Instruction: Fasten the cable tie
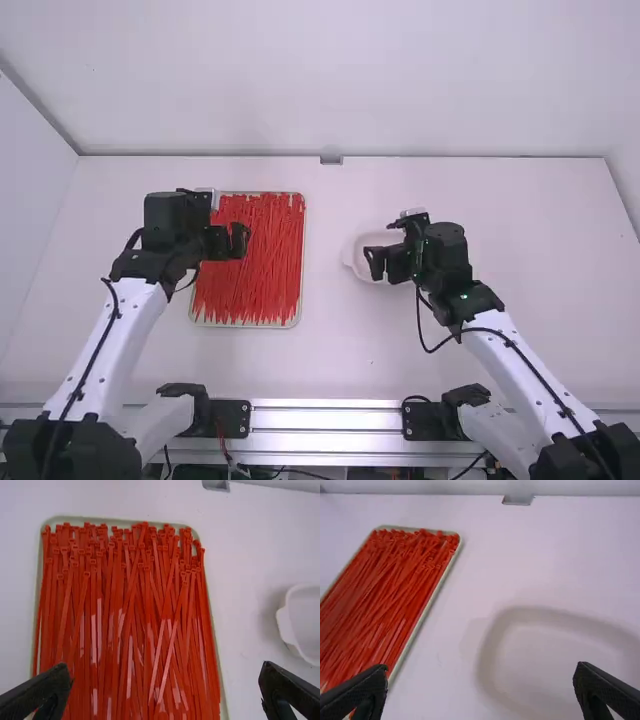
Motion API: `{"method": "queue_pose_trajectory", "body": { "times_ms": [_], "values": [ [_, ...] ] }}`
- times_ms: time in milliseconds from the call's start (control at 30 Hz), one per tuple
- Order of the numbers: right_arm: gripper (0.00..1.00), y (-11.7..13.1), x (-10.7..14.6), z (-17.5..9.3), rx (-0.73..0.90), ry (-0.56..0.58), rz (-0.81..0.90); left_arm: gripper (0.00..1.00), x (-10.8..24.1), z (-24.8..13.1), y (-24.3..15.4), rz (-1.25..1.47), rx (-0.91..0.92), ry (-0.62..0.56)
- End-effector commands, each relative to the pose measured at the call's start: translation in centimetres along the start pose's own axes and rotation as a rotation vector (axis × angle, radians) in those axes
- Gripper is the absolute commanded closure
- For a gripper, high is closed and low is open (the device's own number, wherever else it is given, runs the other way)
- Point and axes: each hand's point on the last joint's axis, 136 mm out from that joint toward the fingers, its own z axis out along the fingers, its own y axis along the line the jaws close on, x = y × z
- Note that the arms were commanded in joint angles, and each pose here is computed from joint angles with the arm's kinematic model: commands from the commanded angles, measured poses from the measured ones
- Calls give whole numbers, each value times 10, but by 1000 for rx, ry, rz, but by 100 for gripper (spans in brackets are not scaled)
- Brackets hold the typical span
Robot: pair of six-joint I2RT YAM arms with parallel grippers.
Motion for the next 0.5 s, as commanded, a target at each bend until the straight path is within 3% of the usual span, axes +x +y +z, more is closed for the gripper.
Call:
{"method": "queue_pose_trajectory", "body": {
  "times_ms": [0,267,467],
  "values": [
    [1,10,-12,-1,-28,-20,-14,1,-25,-8,-4,49,3,-38],
    [1,14,-11,0,-38,-16,-44,1,-56,-1,-26,196,26,1],
    [1,12,-10,0,-33,-13,-42,1,-74,28,-21,226,-46,96]
  ]
}}
